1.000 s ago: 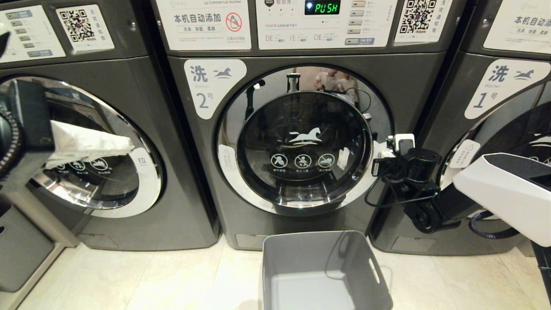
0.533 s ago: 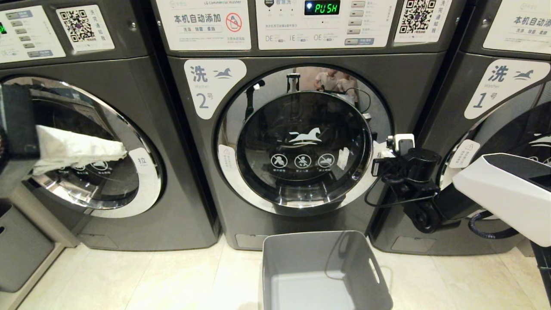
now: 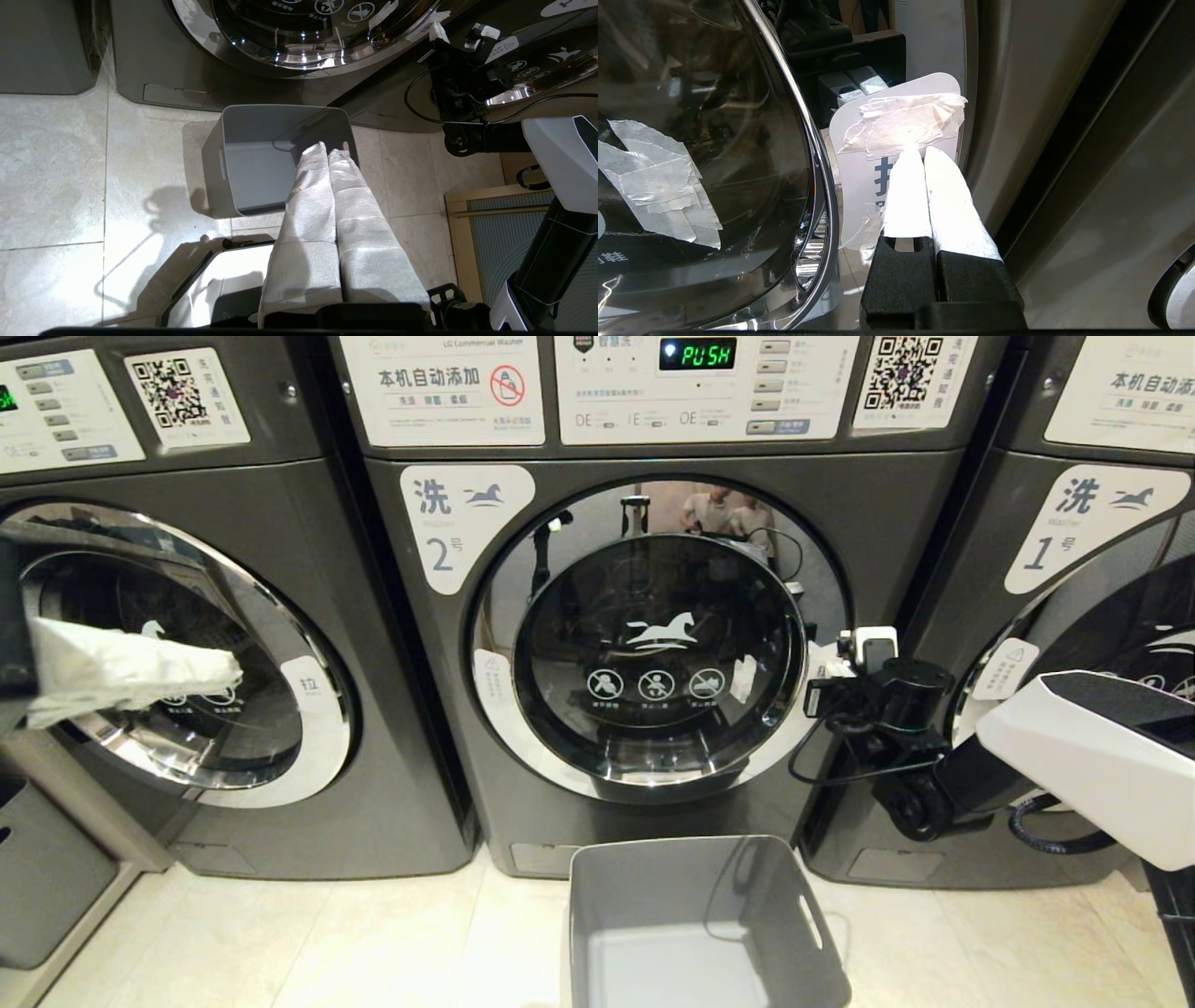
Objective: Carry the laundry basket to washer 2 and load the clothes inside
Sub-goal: Press the washing machine door tightly with the right hand
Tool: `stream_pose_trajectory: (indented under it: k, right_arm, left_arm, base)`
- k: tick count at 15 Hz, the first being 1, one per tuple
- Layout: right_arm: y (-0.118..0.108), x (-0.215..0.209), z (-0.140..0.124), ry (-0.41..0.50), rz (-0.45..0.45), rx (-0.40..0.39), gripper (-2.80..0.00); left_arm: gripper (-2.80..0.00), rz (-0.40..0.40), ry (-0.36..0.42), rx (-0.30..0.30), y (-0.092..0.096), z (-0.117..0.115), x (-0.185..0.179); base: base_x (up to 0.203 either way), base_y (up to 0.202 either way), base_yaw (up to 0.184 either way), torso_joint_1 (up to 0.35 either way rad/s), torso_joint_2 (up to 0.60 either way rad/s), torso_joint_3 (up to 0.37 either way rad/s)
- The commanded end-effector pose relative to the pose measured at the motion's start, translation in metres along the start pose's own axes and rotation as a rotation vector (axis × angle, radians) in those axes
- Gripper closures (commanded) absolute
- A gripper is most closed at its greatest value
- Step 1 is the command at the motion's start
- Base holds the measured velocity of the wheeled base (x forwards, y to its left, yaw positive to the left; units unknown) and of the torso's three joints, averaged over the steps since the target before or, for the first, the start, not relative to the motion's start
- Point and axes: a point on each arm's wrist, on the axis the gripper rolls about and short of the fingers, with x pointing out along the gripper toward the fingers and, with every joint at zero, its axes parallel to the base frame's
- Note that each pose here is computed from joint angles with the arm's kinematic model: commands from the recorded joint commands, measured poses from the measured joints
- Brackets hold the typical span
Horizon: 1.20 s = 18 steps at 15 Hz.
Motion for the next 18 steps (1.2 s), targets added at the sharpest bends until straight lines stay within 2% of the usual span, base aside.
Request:
stream_pose_trajectory:
  k: [1, 11, 18]
  right_arm:
    - [0.0, 0.0, 0.001, -0.01, -0.002, 0.001, 0.0]
    - [-0.006, 0.001, 0.003, -0.014, -0.017, -0.011, 0.0]
    - [-0.016, -0.035, 0.027, 0.025, -0.006, -0.019, 0.0]
  left_arm:
    - [0.0, 0.001, -0.003, -0.003, 0.001, -0.001, -0.003]
    - [0.0, 0.004, -0.001, -0.004, 0.002, -0.003, -0.009]
    - [0.0, 0.0, -0.008, -0.005, 0.002, -0.003, -0.01]
  base:
    - [0.0, 0.0, 0.0, 0.0, 0.0, 0.0]
    - [0.0, 0.0, 0.0, 0.0, 0.0, 0.0]
    - [0.0, 0.0, 0.0, 0.0, 0.0, 0.0]
